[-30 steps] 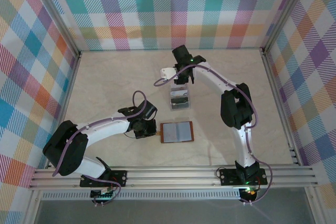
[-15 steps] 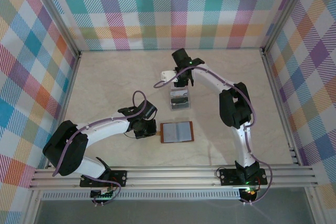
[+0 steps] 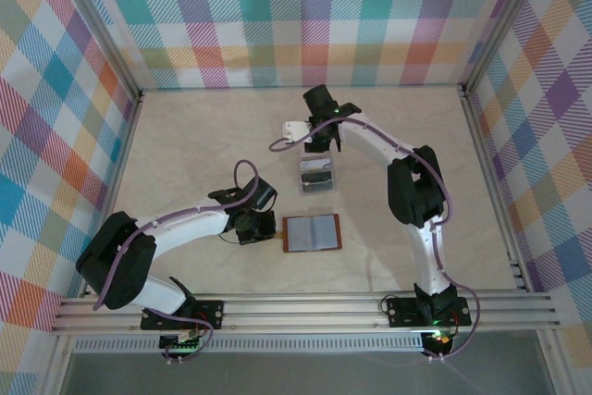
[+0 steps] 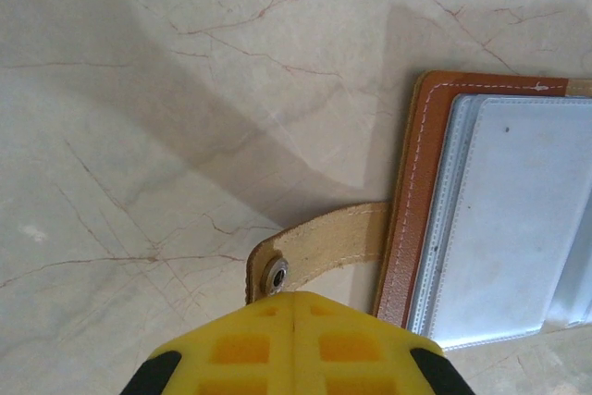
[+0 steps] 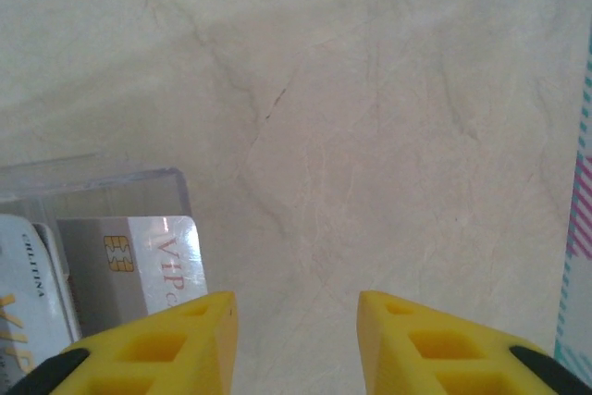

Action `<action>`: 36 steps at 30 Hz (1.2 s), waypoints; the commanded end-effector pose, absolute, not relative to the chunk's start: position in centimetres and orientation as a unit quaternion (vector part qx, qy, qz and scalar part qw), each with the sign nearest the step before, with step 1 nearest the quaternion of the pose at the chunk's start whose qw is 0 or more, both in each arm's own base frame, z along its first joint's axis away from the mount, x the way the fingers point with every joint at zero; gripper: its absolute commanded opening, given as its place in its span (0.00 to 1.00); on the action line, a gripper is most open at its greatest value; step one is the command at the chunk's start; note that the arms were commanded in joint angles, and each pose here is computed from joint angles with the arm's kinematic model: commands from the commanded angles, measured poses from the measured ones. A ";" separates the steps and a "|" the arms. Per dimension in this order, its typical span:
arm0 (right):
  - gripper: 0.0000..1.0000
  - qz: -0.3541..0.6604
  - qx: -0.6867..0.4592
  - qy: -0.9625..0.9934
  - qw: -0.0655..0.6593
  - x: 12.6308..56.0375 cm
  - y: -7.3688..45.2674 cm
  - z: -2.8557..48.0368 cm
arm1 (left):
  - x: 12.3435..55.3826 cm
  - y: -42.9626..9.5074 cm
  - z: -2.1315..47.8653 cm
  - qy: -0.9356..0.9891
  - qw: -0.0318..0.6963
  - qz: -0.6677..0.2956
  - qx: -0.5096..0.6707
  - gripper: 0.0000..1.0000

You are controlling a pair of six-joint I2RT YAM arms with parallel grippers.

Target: Take the credit cards out of the card holder

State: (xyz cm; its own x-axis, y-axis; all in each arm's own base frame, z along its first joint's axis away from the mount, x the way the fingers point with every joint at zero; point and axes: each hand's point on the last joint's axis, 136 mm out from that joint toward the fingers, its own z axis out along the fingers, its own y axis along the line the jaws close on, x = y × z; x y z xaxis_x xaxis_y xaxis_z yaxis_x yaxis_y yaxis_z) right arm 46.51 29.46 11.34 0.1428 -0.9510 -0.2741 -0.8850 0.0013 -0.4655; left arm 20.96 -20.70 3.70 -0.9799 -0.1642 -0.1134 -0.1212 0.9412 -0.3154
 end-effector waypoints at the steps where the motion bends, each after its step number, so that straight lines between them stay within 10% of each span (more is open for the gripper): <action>1: 0.43 -0.037 -0.637 0.698 0.325 46.5 29.4 15.8 | 21.2 -20.7 3.2 0.982 0.064 -0.156 -0.080 0.06; 17: 0.41 0.165 -0.284 0.891 0.313 38.3 26.7 19.7 | 22.2 -22.1 3.8 0.980 0.068 -0.173 -0.072 0.05; 36: 0.29 0.399 -0.046 0.913 0.069 26.1 28.1 15.7 | 23.1 -24.4 4.8 0.974 0.060 -0.211 -0.054 0.05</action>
State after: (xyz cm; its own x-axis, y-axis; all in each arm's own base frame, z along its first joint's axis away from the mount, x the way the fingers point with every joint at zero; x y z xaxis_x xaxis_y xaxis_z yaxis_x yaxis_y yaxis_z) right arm 27.50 26.92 14.95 -0.9643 -0.0677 -0.2561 -0.2199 0.7440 0.6309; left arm 22.50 -23.36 4.94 -0.9833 -0.1452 -0.1094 -0.0920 0.9164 -0.3896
